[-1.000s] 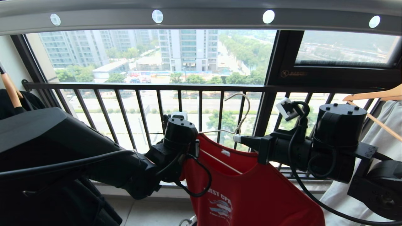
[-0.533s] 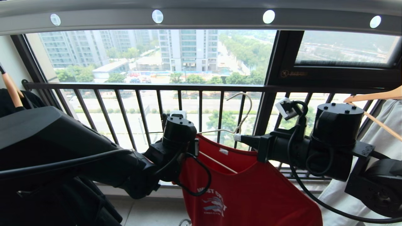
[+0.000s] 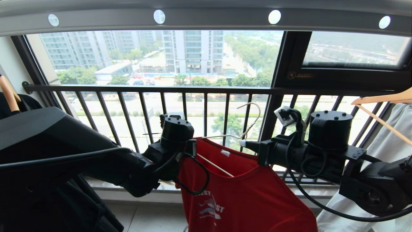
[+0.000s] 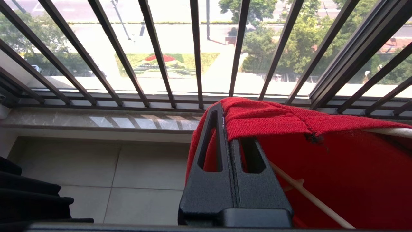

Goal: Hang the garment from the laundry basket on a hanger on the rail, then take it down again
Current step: Take the clothes off the clothes rack

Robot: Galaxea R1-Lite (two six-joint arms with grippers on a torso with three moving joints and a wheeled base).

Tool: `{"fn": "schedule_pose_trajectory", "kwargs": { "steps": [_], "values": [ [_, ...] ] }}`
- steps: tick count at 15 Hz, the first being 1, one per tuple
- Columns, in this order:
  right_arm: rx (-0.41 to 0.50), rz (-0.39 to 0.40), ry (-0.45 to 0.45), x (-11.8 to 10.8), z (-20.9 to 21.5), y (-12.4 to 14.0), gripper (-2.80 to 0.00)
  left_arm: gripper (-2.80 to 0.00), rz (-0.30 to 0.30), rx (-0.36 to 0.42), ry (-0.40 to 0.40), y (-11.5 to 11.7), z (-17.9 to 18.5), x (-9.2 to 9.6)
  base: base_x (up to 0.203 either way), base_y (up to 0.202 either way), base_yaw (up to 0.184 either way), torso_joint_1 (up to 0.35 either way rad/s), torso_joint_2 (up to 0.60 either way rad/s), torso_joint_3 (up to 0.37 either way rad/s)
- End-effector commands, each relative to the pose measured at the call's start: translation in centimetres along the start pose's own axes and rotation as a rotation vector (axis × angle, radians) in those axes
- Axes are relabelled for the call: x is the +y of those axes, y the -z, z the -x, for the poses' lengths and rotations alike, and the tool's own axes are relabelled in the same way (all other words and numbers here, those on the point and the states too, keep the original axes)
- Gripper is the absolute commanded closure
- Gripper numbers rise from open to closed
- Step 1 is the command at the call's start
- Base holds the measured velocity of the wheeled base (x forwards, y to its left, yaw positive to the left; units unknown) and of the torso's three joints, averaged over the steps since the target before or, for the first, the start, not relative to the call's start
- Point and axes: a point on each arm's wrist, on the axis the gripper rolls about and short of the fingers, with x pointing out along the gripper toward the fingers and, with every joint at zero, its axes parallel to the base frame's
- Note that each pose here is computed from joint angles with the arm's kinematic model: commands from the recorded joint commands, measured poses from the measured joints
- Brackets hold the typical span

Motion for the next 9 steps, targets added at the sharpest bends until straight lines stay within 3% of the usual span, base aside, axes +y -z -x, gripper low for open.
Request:
{"fn": "schedule_pose_trajectory", "kwargs": {
  "steps": [1, 9],
  "values": [
    [0.021, -0.006, 0.009, -0.4, -0.7, 0.7, 0.00, 0.00, 0.006, -0.006, -0.037, -0.2, -1.0, 0.9, 0.000, 0.000, 0.000, 0.000, 0.00, 0.000],
    [-0.011, 0.002, 0.018, -0.6, -0.6, 0.3, 0.00, 0.00, 0.005, 0.015, -0.079, 0.4, -3.1, 2.1, 0.000, 0.000, 0.000, 0.000, 0.00, 0.000]
  ]
}}
